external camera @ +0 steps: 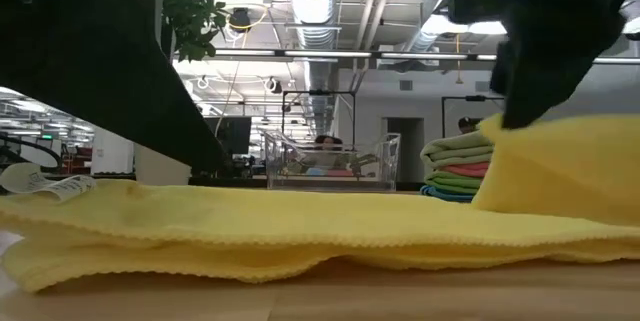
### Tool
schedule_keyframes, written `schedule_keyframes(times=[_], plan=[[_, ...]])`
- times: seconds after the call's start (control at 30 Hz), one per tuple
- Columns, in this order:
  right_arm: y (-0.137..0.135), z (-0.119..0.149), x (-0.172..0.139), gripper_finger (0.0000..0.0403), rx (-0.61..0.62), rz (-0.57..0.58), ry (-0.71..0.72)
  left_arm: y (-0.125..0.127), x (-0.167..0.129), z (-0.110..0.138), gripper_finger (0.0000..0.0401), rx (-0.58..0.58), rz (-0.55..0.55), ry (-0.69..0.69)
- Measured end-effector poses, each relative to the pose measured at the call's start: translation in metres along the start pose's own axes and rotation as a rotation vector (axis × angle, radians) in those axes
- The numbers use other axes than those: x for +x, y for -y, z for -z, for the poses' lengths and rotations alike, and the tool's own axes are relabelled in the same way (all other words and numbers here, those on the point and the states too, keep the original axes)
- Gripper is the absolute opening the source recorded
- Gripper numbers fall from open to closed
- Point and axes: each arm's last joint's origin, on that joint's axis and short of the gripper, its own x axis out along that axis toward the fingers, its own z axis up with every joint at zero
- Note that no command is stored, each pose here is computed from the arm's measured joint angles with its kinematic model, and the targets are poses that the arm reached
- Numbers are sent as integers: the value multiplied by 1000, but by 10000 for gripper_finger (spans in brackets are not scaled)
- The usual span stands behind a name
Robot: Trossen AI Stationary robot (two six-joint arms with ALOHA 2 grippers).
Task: Fold microfiber towels
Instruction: Fold the yellow microfiber towel
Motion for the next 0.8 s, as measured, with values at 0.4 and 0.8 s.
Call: schedule_keyframes(times=[0.4,0.8], plan=[[-16,-37,11,18,-75,-52,55,0,0,0,125,0,3,-1],[-8,-56,10,25,-30,-45,147,1,0,-1,125,-9,-2,20]])
